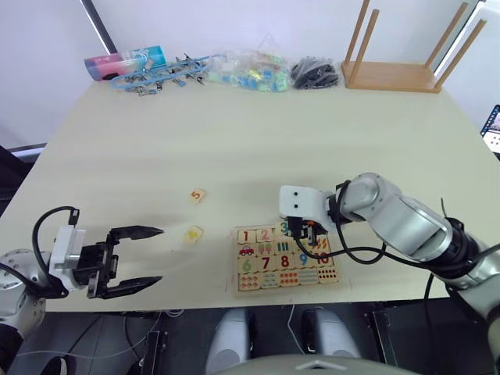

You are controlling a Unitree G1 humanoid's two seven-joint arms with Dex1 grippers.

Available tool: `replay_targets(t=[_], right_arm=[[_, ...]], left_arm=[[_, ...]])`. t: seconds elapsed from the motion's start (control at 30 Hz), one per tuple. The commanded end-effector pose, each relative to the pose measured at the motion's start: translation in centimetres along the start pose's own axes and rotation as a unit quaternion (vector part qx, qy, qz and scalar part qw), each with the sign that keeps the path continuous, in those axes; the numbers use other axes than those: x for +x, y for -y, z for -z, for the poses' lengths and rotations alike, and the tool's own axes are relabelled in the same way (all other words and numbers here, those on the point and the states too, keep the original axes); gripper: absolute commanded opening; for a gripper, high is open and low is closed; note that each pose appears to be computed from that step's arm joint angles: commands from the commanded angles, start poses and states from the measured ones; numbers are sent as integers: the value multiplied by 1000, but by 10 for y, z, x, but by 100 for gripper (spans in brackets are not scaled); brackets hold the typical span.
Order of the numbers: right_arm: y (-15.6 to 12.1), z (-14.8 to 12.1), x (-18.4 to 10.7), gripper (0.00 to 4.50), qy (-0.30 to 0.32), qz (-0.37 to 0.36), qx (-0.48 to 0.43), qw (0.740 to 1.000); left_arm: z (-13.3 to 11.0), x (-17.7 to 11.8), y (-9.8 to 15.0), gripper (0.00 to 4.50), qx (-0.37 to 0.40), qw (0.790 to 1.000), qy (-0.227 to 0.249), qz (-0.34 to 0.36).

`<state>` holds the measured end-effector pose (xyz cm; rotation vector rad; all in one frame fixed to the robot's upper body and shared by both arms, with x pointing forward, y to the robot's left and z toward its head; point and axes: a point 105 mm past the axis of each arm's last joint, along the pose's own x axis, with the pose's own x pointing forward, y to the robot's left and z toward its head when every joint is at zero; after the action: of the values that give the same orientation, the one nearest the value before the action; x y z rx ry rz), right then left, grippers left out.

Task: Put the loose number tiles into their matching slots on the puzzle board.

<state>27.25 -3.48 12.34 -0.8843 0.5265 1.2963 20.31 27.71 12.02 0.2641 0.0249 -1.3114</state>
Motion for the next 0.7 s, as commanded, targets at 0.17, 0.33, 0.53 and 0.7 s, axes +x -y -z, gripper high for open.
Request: replay_targets(t=[0.17, 0.33, 0.53, 0.7], right_arm=[[7, -5, 1, 89, -4, 22, -20, 1000], [7, -7, 5, 89, -6, 23, -25, 999], [3, -10, 7, 89, -5, 12, -35, 999], [0, -11, 9, 89, -5, 5, -38, 999]], left_arm=[[-6, -7, -4, 450, 17, 1000, -6, -1], [-6, -8, -4, 450, 17, 1000, -8, -2], [-6, -9, -5, 450, 17, 1000, -10, -2], [-7, -10, -4, 450, 16, 1000, -13, 0]])
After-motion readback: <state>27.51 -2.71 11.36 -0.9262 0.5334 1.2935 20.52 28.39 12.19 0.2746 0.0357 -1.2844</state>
